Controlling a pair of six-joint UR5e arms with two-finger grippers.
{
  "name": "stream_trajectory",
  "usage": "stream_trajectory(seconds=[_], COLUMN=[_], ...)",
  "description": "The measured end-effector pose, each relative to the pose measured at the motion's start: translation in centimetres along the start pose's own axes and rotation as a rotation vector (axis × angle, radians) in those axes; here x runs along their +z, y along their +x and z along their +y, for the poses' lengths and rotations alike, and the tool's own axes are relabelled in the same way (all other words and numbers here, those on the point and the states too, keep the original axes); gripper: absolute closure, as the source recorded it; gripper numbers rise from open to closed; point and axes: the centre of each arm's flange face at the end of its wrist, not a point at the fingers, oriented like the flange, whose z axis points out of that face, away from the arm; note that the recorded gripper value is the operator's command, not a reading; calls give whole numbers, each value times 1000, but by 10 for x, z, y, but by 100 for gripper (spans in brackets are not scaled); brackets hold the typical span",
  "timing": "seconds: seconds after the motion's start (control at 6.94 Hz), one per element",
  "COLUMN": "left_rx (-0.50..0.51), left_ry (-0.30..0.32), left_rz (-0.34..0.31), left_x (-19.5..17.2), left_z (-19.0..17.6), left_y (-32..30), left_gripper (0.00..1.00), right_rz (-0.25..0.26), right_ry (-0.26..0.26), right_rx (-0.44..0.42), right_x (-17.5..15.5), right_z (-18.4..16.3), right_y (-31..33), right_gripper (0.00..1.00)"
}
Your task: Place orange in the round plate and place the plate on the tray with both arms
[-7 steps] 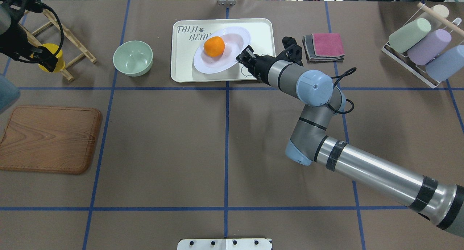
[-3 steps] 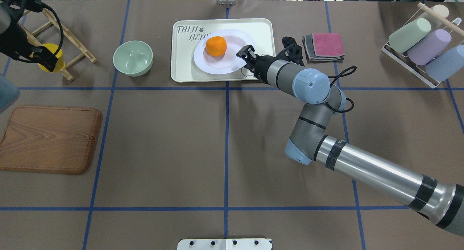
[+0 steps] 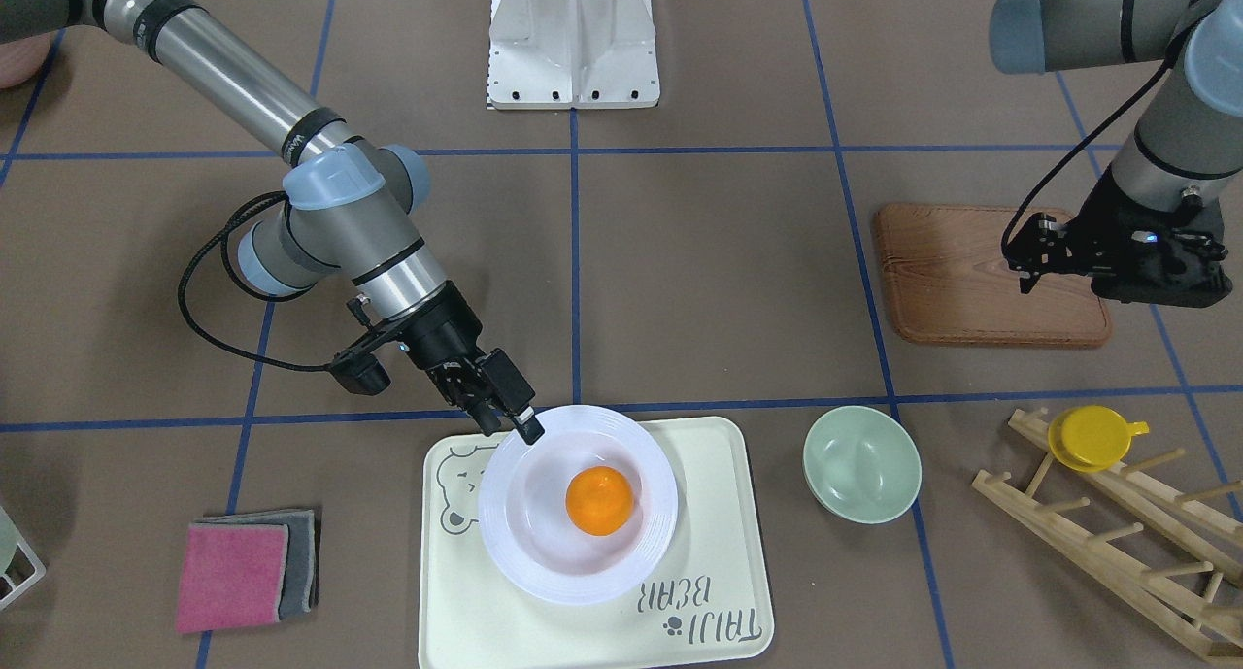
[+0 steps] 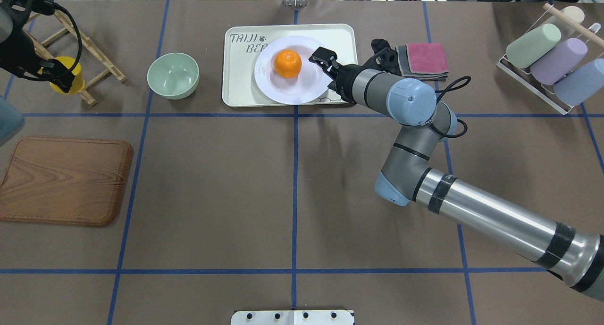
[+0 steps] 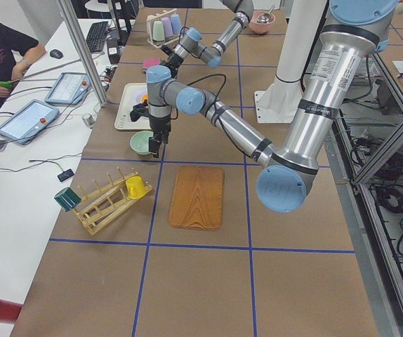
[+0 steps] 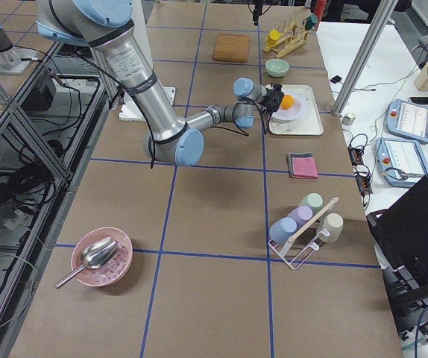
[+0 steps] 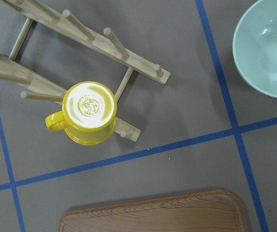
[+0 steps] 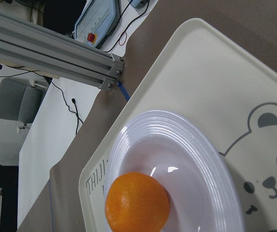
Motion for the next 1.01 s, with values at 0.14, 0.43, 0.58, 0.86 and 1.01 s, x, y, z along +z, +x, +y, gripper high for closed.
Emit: stream_trajectory(seconds=[0.14,0.43,0.58,0.86,1.01], left_rx=[-1,-4,-5,19,37], left_ry=[1,0,0,-18,-36], left_rz=[0,-1,0,44,73], left_x=[0,0,0,-1,0], left_z=[0,0,0,7,20], left_y=[0,-2,-3,-20,-52], left_gripper=[2,2,2,2,1], right_rz=[82,277,365,474,507], right_ry=[-85,-188,-207,-226,-233], right_rx=[-75,-214,-297,-432,-472], right_x=[-23,-69,-93,-159,-188], right_z=[2,8,-1,-50,-88], right_y=[-12,-31,-35,-19,2], right_gripper=[0,0,0,0,0])
